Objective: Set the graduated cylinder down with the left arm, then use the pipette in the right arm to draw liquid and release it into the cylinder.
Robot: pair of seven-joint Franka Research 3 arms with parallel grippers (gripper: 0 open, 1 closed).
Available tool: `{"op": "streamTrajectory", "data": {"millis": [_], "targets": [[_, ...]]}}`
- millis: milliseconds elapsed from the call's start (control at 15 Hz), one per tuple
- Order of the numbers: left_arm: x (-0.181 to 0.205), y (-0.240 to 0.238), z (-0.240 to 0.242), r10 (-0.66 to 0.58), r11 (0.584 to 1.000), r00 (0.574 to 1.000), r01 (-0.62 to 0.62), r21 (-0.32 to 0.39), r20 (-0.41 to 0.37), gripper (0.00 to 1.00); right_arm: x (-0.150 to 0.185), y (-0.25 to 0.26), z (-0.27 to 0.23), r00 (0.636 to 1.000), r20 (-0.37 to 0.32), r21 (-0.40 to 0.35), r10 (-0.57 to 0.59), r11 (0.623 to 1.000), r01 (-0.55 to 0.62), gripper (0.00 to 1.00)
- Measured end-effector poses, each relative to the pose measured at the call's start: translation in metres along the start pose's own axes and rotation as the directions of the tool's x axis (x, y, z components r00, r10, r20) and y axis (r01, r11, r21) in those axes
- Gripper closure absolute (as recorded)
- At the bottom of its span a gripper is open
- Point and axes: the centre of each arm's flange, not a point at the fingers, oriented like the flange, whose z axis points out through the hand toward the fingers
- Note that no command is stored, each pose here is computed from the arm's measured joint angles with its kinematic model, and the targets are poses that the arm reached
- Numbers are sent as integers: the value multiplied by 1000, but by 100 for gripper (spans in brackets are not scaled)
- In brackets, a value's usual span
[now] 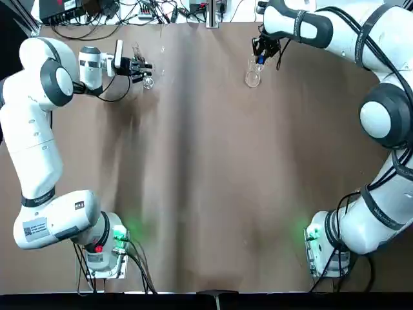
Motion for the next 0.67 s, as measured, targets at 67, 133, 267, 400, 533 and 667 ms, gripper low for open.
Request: {"op": "streamTrajectory", "data": {"millis": [67, 133, 267, 400, 533, 667], "targets": [[0, 0, 0, 0, 1000, 1000, 0, 0, 0, 66, 2, 0, -3, 1000, -5, 2, 0, 1000, 0, 68], [0, 0, 0, 0, 1000, 1000, 0, 0, 0, 66, 5, 0, -12, 1000, -9, 5, 2, 1000, -2, 68], [0, 0, -1, -1, 1000, 1000, 1, 1, 0, 66, 8, 3, -19, 1000, -11, 7, 9, 1000, -9, 68], [0, 0, -1, -1, 1000, 1000, 1, 1, 0, 65, 12, 8, -26, 1000, -14, 9, 18, 1000, -17, 68], [-1, 0, -2, -3, 1000, 1000, 3, 2, 1, 65, 14, 10, -28, 1000, -16, 10, 21, 1000, -21, 68], [-2, 1, -5, -6, 1000, 1000, 6, 7, 1, 63, 13, 9, -28, 1000, -9, 8, 21, 1000, -20, 68]]}}
